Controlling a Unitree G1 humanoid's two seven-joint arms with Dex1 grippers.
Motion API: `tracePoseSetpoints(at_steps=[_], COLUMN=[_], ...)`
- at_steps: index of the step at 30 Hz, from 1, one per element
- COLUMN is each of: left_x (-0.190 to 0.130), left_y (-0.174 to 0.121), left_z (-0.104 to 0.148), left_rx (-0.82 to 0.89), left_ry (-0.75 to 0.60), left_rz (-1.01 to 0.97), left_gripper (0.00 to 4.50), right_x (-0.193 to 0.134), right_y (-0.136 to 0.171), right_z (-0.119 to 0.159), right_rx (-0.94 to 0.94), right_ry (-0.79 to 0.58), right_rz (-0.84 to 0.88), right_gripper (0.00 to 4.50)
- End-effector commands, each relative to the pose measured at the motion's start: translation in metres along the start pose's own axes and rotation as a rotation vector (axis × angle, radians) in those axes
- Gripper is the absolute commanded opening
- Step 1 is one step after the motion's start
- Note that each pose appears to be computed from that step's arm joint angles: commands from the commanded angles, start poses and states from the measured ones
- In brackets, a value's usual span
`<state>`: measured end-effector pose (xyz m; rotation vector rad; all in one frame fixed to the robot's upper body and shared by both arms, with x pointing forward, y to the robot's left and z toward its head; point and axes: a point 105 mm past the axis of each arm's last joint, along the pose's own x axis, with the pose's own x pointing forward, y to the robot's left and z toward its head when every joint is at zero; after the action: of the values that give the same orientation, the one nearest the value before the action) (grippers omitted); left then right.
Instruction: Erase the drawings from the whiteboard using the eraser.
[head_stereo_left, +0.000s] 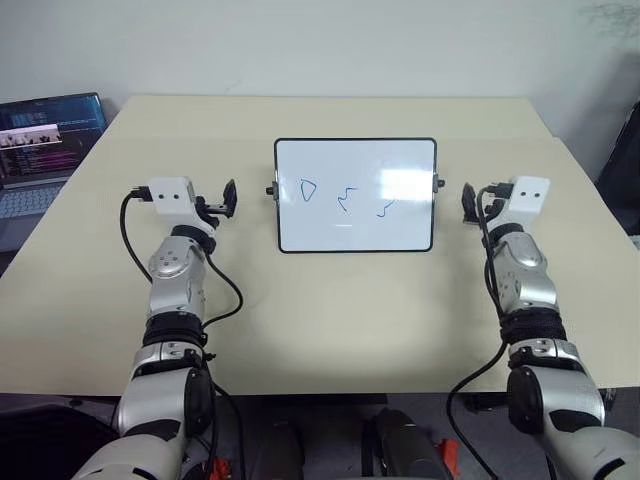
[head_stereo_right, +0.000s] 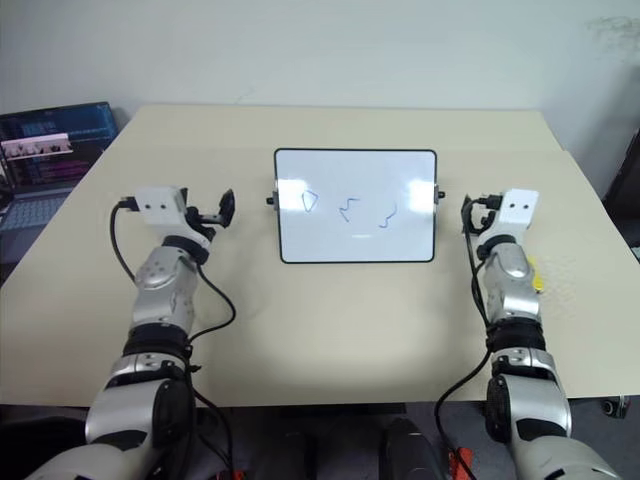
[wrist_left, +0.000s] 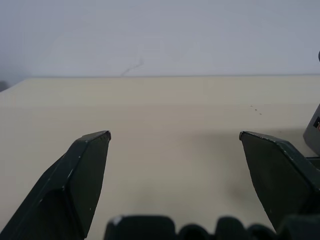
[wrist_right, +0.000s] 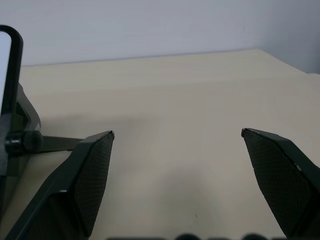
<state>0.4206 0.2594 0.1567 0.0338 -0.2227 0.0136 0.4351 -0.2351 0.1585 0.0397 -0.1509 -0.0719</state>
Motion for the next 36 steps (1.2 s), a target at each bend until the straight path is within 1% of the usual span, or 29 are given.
tracePoseSetpoints(at_steps=[1, 5, 7, 9, 13, 20, 23, 26, 28, 29, 32, 34, 36], left_x=[0.000, -0.003, -0.002, -0.001, 0.000, -0.003, 0.000, -0.003, -0.008, -0.015, -0.041, -0.053, -0.067], left_y=[0.007, 0.011, 0.011, 0.010, 0.005, -0.001, -0.010, -0.021, -0.027, -0.026, -0.030, -0.049, -0.079], left_z=[0.022, 0.023, 0.029, 0.034, 0.035, 0.021, 0.016, 0.026, 0.031, 0.039, 0.077, 0.089, 0.096], left_rx=[0.053, 0.063, 0.060, 0.063, 0.096, 0.072, 0.056, 0.021, 0.005, 0.003, 0.024, 0.073, 0.128], left_ry=[-0.058, -0.053, -0.068, -0.075, -0.058, -0.015, -0.004, -0.025, -0.011, 0.003, 0.036, 0.088, 0.141], left_rz=[0.000, 0.012, 0.007, -0.005, -0.032, -0.038, -0.050, -0.156, -0.255, -0.336, -0.630, -0.802, -0.996], left_gripper=[4.50, 4.50, 4.50, 4.50, 4.50, 4.50, 4.50, 4.50, 4.50, 4.50, 4.50, 4.50, 4.50], right_x=[0.006, 0.008, 0.009, 0.009, 0.006, -0.003, -0.006, -0.010, -0.012, -0.014, -0.024, -0.030, -0.036], right_y=[0.008, 0.010, 0.010, 0.008, 0.001, -0.009, -0.012, -0.018, -0.021, -0.023, -0.039, -0.055, -0.072], right_z=[0.012, 0.013, 0.016, 0.015, 0.012, 0.012, 0.011, 0.022, 0.031, 0.041, 0.057, 0.063, 0.072], right_rx=[0.006, 0.012, 0.014, 0.007, 0.002, -0.001, -0.011, -0.014, -0.009, -0.019, -0.083, -0.102, -0.094], right_ry=[-0.035, -0.040, -0.046, -0.042, -0.027, -0.019, -0.014, -0.033, -0.043, -0.044, 0.077, 0.137, 0.168], right_rz=[0.025, 0.027, 0.028, 0.030, 0.022, 0.021, 0.019, 0.023, 0.033, 0.046, 0.027, -0.018, -0.067], right_gripper=[4.46, 4.46, 4.46, 4.46, 4.46, 4.46, 4.46, 4.46, 4.46, 4.46, 4.46, 4.46, 4.46])
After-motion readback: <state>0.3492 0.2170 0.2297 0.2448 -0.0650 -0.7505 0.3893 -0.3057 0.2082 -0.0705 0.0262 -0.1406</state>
